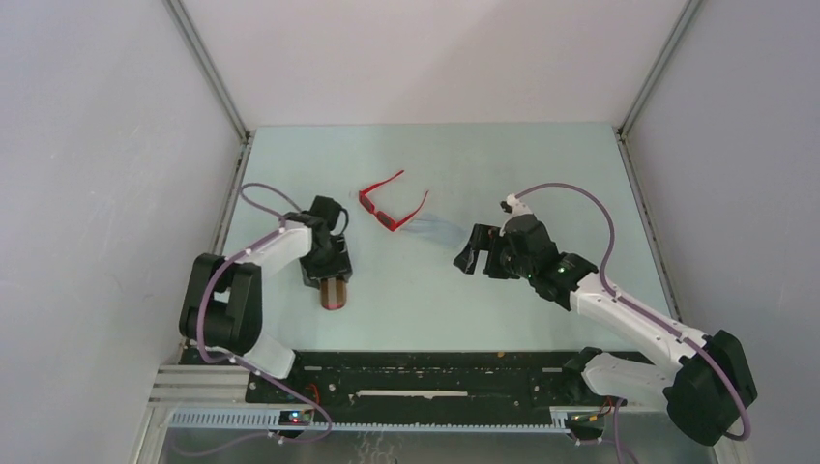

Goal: Organize the sunglasses

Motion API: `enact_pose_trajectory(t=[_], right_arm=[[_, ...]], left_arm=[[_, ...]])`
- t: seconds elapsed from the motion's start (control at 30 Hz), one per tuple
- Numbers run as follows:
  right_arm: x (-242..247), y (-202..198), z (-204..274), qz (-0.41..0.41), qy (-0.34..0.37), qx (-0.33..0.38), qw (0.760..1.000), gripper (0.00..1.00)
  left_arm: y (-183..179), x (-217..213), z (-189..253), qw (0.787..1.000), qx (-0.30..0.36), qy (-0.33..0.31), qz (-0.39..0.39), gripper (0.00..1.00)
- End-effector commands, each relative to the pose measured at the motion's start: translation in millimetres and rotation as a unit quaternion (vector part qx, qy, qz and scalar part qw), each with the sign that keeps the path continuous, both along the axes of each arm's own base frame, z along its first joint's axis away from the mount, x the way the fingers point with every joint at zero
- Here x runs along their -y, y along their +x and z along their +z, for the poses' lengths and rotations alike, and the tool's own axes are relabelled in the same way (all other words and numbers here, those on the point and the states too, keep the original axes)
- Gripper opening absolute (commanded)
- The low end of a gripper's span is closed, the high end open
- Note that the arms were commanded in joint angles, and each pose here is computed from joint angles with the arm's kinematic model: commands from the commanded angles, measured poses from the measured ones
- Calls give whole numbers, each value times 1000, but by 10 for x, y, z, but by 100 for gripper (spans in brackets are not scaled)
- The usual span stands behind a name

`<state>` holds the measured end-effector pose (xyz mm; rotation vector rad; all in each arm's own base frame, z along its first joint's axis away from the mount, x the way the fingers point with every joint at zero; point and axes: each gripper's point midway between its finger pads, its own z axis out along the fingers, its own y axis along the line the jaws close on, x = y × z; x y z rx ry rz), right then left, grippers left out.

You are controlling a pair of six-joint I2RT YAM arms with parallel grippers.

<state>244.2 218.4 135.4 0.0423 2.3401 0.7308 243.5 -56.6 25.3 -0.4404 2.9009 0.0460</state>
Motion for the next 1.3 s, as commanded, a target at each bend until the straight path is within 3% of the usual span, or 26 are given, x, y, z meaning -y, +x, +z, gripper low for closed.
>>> enact_pose_trajectory(t=[0.0, 0.13, 0.3, 0.4, 0.57, 0.67, 0.8, 0.97, 1.13, 1.27], right_arm=[[111, -18, -12, -12, -12, 10, 1000, 100], [217, 4, -52, -40, -25, 9, 999, 100], [328, 11, -79, -60, -36, 6, 998, 100], [378, 30, -54, -69, -37, 10, 997, 100], [408, 53, -23, -82, -32, 15, 996, 100], [310, 40, 50, -67, 23, 14, 997, 100], [179, 63, 275, -16, 150, 35, 988, 100], [154, 67, 669, 46, 297, 76, 951, 100], [64, 25, 917, 98, 362, 97, 922, 100], [31, 35, 1016, 111, 386, 109, 909, 100]], left_arm=[[352, 580, 191, 997, 54, -29, -45, 62], [424, 1094, 238, 993, 62, -51, -86, 62], [334, 1912, 384, 974, 60, -181, -126, 63], [278, 2183, 477, 959, 58, -238, -146, 64], [205, 2433, 692, 922, 80, -320, -203, 63], [119, 2579, 908, 889, 95, -379, -238, 60], [78, 2732, 1203, 849, 116, -447, -258, 51], [214, 2827, 1648, 796, 169, -528, -245, 33], [437, 2793, 2095, 747, 217, -593, -209, 4], [570, 2769, 2431, 704, 238, -644, -181, 0]])
